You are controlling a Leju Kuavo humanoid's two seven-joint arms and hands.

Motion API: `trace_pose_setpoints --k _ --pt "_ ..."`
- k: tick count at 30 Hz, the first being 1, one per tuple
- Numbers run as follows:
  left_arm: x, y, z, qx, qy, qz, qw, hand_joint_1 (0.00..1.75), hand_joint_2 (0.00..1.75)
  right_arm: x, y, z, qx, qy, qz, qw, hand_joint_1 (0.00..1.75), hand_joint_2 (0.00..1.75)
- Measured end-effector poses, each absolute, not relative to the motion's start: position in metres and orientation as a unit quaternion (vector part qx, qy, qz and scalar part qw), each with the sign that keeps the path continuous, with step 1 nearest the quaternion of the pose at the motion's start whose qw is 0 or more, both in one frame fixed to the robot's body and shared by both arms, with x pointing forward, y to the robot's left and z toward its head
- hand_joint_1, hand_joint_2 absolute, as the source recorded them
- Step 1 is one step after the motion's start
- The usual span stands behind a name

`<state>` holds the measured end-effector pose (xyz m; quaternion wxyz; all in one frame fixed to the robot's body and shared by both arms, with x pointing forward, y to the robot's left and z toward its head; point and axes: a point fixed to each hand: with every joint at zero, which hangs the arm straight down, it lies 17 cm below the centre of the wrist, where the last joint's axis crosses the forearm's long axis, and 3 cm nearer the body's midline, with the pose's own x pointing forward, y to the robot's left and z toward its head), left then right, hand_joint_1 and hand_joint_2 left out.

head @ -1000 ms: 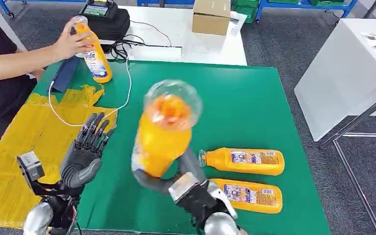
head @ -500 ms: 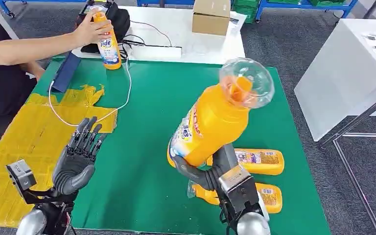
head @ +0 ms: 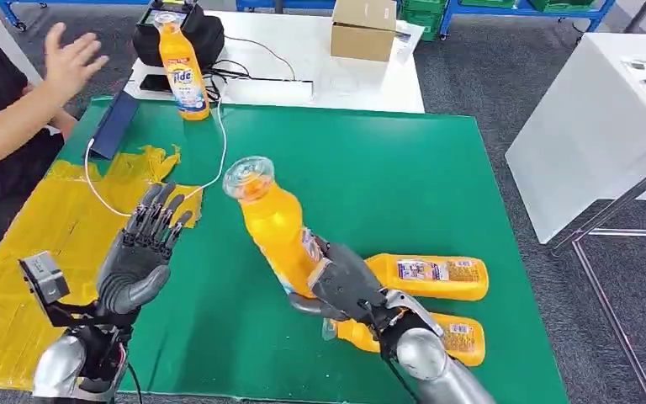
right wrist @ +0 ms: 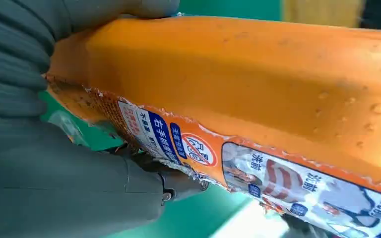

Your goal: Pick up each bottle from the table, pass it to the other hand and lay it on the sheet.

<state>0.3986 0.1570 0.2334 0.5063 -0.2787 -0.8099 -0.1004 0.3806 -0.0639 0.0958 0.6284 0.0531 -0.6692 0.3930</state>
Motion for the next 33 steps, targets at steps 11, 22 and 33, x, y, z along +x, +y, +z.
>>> trace_pose_setpoints --k 11,22,33 --pt "0.403 0.139 0.231 -0.296 -0.800 -0.117 0.508 0.00 1.75 0.382 -0.038 0.074 0.053 -0.622 0.480 0.616 1.75 1.75" --pt "0.402 0.127 0.214 -0.286 -0.789 -0.143 0.525 0.00 1.75 0.382 -0.004 0.094 0.053 -0.620 0.532 0.574 1.75 1.75" --pt "0.400 0.116 0.207 -0.283 -0.783 -0.168 0.527 1.75 1.75 0.372 0.036 0.106 0.071 -0.618 0.562 0.545 1.75 1.75"
